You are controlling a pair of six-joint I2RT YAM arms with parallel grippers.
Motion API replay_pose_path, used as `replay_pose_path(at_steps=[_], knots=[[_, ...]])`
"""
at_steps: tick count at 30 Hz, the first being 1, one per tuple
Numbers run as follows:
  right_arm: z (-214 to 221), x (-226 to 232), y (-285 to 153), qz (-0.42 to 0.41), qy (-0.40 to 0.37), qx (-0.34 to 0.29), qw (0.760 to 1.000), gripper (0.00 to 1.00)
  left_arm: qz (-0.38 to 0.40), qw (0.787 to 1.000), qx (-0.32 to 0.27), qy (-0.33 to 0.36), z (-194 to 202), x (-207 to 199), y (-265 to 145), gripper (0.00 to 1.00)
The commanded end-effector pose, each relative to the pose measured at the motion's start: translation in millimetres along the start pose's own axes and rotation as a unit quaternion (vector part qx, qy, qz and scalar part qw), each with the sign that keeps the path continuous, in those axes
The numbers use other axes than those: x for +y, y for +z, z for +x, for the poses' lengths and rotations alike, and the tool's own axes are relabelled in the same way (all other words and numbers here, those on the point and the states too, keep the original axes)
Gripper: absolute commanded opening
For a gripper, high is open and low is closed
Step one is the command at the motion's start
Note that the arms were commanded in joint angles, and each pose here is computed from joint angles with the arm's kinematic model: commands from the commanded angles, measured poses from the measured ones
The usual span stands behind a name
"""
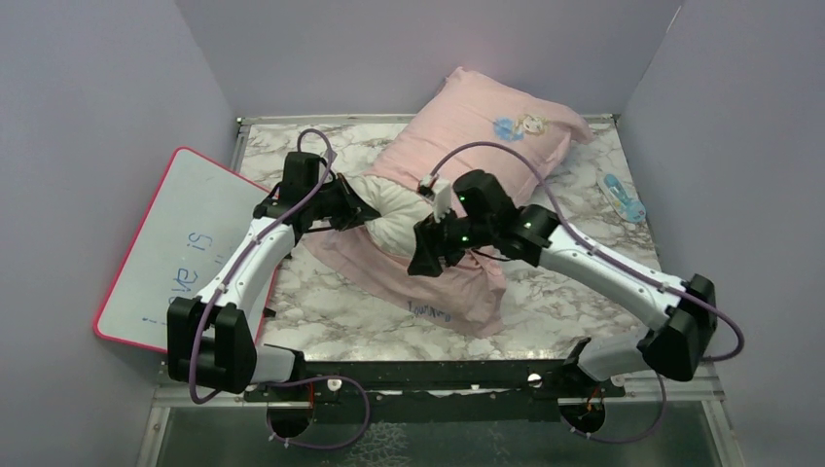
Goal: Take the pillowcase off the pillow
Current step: Remove the pillow from the pillowcase.
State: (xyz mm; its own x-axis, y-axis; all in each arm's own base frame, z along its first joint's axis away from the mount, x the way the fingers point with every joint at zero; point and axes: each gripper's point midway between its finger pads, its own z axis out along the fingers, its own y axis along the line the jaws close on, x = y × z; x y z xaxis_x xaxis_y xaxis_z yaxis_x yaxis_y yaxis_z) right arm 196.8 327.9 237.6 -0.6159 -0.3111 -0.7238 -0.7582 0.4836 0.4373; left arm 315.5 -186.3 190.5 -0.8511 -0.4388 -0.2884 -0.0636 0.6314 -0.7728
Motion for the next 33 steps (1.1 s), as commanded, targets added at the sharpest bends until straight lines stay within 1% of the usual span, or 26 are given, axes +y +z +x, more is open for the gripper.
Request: replay_pose_path(at_steps=[1, 6, 8, 11, 12, 13, 16, 19, 22, 24, 27, 29, 31, 33], knots=[[11, -22, 21, 0.078, -0.060, 0.042, 0.994, 0.67, 0.063, 0.996, -0.039, 0.039, -15, -41, -16, 0.00], [-2, -40, 32, 0.126, -0.095, 0.033, 0.987, 0.70, 0.065, 0.997, -0.032, 0.037, -10, -40, -16, 0.00], [-9, -42, 34, 0.131, -0.110, 0.029, 0.985, 0.71, 0.064, 0.997, -0.033, 0.037, -10, -39, -15, 0.00], [-8, -42, 42, 0.121, -0.120, 0.039, 0.985, 0.72, 0.060, 0.997, -0.032, 0.035, -10, -36, -13, 0.00], [-2, -41, 46, 0.111, -0.123, 0.050, 0.985, 0.72, 0.060, 0.997, -0.031, 0.035, -10, -36, -13, 0.00], [6, -40, 52, 0.098, -0.122, 0.069, 0.985, 0.69, 0.060, 0.997, -0.031, 0.035, -11, -36, -12, 0.00], [42, -34, 61, 0.060, -0.103, 0.132, 0.984, 0.57, 0.058, 0.997, -0.034, 0.038, -14, -37, -11, 0.00], [69, -18, 61, 0.027, -0.097, 0.151, 0.983, 0.50, 0.055, 0.997, -0.033, 0.038, -17, -36, -8, 0.00], [84, -6, 55, 0.002, -0.082, 0.157, 0.984, 0.49, 0.053, 0.997, -0.031, 0.037, -19, -35, -5, 0.00], [93, -1, 51, -0.013, -0.078, 0.166, 0.983, 0.45, 0.051, 0.998, -0.032, 0.036, -20, -35, -3, 0.00], [105, 11, 44, -0.053, -0.075, 0.185, 0.978, 0.45, 0.052, 0.997, -0.035, 0.036, -23, -37, -3, 0.00], [117, 22, 41, -0.096, -0.072, 0.212, 0.970, 0.45, 0.055, 0.997, -0.037, 0.036, -26, -40, -3, 0.00], [130, 32, 38, -0.133, -0.070, 0.240, 0.959, 0.38, 0.060, 0.997, -0.043, 0.034, -30, -45, -3, 0.00], [140, 48, 33, -0.177, -0.075, 0.253, 0.948, 0.37, 0.062, 0.996, -0.050, 0.027, -36, -48, -2, 0.00]])
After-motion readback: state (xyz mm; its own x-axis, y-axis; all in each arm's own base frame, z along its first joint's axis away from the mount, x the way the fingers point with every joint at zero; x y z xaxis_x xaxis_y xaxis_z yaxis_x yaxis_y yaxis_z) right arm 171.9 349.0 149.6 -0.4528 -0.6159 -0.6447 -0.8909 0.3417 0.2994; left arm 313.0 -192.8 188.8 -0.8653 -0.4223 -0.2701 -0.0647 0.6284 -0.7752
